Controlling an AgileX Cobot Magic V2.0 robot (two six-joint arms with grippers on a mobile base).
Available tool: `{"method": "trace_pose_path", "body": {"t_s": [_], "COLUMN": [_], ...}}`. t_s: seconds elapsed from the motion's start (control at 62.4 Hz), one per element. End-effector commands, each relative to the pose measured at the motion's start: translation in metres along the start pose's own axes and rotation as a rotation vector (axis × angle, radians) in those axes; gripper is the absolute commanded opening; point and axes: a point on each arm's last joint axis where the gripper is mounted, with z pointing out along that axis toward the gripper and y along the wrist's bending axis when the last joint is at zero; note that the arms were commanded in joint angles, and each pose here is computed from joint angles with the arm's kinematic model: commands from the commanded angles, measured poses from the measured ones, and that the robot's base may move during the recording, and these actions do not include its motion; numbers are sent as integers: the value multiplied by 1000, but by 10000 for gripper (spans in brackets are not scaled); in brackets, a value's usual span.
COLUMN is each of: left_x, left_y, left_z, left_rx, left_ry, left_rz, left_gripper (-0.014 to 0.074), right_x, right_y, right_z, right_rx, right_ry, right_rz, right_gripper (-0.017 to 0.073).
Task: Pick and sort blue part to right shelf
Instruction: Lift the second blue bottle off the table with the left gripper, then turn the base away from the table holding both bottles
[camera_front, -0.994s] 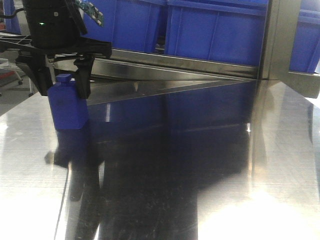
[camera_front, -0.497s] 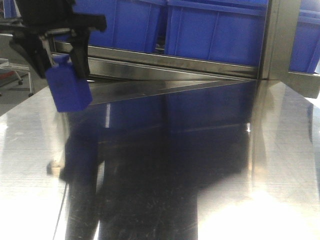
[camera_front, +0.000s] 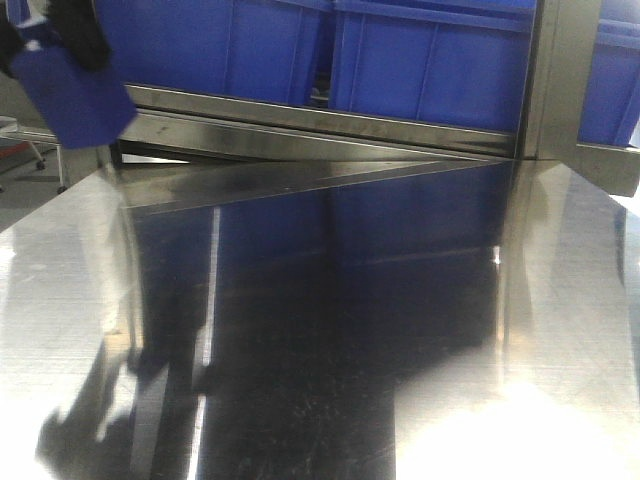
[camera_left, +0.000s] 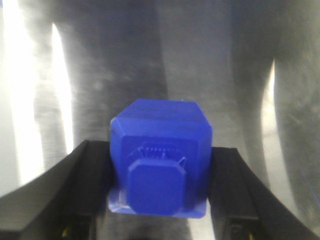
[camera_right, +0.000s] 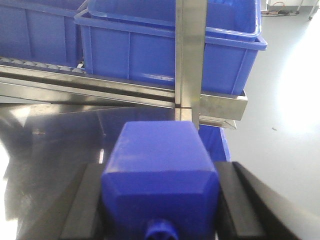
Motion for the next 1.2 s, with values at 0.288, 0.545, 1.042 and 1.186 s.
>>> {"method": "trace_pose_path", "body": {"t_s": [0.288,0.545,1.042,1.186], "left_x": [33,65,127,141], "left_y": [19,31,48,47], "left_z": [-65,-92,-131,-141], "left_rx": [29,18,-98,-111], "left_ry": [-470,-708,-938,-986], "left_rz": [-46,-56,-4,25], "left_gripper": [262,262,262,262], "right_x": [-18,-18,-18,-18], "right_y": [0,0,0,0], "right_z": [-3,-3,-3,-3], "right_rx": [3,3,3,3], "right_ry": [-121,-121,-121,-121], "right_rz": [-4,-4,-4,-4], "right_gripper": [372,372,372,372]}}
